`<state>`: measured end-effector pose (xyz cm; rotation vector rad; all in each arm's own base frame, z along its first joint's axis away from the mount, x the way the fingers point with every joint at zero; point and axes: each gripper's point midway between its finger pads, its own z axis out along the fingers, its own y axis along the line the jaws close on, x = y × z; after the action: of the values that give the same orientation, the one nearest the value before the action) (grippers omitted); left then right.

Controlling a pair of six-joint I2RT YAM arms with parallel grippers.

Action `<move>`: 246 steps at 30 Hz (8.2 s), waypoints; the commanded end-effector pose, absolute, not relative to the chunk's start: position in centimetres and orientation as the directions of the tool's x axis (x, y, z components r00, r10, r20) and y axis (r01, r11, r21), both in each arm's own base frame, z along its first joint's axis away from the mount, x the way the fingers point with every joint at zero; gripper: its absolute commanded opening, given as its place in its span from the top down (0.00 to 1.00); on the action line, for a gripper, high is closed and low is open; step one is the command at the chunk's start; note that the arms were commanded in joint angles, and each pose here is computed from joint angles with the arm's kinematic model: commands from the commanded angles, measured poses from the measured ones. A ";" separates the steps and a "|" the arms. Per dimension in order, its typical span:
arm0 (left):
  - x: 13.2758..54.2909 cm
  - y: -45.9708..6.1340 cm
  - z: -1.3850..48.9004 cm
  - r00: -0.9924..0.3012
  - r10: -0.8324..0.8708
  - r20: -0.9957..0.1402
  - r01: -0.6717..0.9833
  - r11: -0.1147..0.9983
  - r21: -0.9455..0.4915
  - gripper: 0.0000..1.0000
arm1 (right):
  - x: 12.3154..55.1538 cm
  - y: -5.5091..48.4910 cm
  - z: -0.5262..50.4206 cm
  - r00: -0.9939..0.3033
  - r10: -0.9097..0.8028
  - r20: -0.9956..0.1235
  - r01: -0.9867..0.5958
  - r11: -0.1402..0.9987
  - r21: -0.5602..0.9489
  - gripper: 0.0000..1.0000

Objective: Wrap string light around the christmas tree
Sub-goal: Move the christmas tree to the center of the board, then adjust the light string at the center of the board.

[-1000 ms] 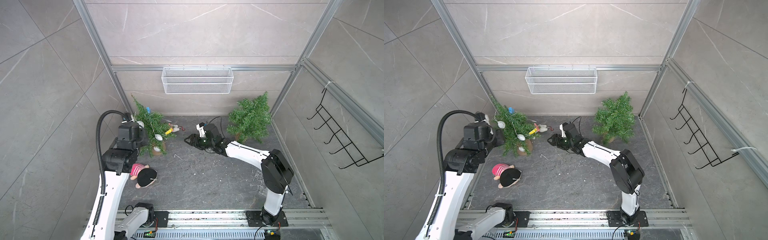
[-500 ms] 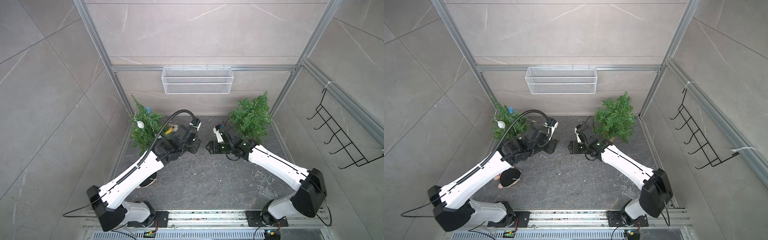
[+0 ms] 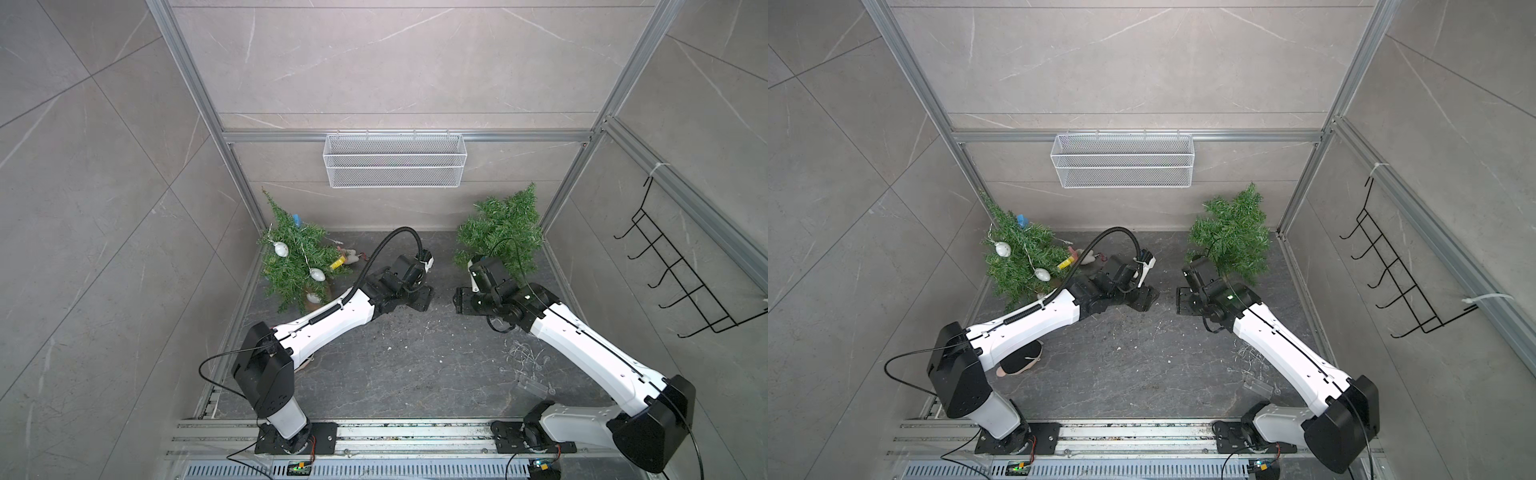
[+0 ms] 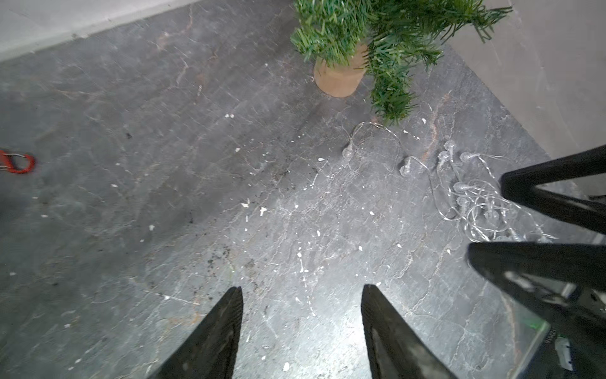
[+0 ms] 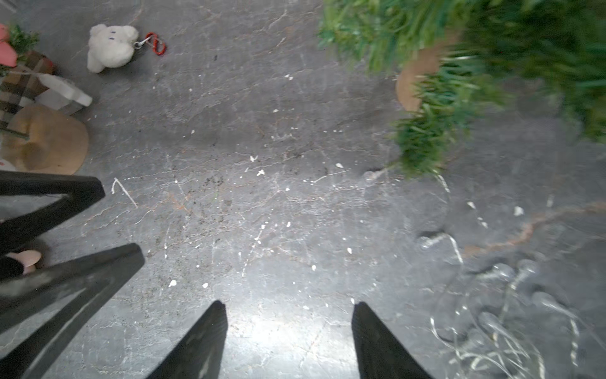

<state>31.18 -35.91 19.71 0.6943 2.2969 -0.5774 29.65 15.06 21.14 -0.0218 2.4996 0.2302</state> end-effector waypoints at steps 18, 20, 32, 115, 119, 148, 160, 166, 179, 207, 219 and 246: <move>34.6 -50.4 16.8 -0.799 0.139 -0.585 0.572 0.474 -0.669 0.23 | 34.9 5.0 22.0 -0.697 0.370 -0.614 0.246 0.928 0.280 0.41; 35.3 -51.2 16.6 -0.799 0.129 -0.587 0.571 0.467 -0.675 0.21 | 35.7 4.6 21.9 -0.683 0.394 -0.615 0.254 0.918 0.305 0.41; 37.9 -55.4 14.9 -0.845 0.060 -0.532 0.508 0.402 -0.762 0.28 | 40.4 4.5 20.7 -0.659 0.428 -0.618 0.259 0.901 0.348 0.45; 26.7 -33.6 15.9 -0.799 0.131 -0.587 0.531 0.614 -0.585 0.34 | 20.2 5.9 13.9 -0.905 0.345 -0.250 0.311 0.936 0.166 0.35; 25.7 -33.1 16.7 -0.757 0.172 -0.630 0.586 0.604 -0.539 0.35 | 21.0 4.3 11.9 -0.865 0.442 -0.237 0.422 0.897 0.132 0.39; 25.4 -34.3 16.0 -0.613 0.304 -0.729 0.740 0.546 -0.394 0.34 | 23.2 3.1 1.7 -0.896 0.440 -0.060 0.440 0.898 0.003 0.85; 25.9 -35.3 16.4 -0.633 0.288 -0.718 0.728 0.538 -0.425 0.35 | 36.5 2.0 9.0 -0.853 0.440 -0.279 0.406 0.897 0.174 0.95; 25.8 -34.9 16.5 -0.630 0.284 -0.723 0.726 0.547 -0.417 0.35 | 40.7 0.4 6.7 -0.845 0.463 -0.269 0.427 0.886 0.181 0.88; 23.9 -36.6 16.4 -0.556 0.328 -0.764 0.796 0.474 -0.376 0.35 | 36.2 0.5 9.8 -0.823 0.493 -0.283 0.454 0.870 0.194 0.52; 23.1 -39.8 13.9 -0.496 0.387 -0.777 0.836 0.454 -0.308 0.37 | 42.0 3.0 3.0 -0.506 0.860 -0.062 0.693 0.449 0.564 0.68; 24.0 -39.0 15.2 -0.484 0.331 -0.810 0.817 0.502 -0.283 0.37 | 40.7 3.5 6.8 -0.559 0.820 -0.121 0.608 0.505 0.612 1.00; 21.1 -44.8 20.2 -0.492 0.169 -0.854 0.861 0.240 -0.449 0.35 | 24.1 11.6 18.4 -0.763 0.640 -0.093 0.376 0.556 0.742 1.00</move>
<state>21.23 -43.77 18.03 0.9516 1.9127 -1.1978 25.74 10.35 19.31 0.7915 2.3880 1.0131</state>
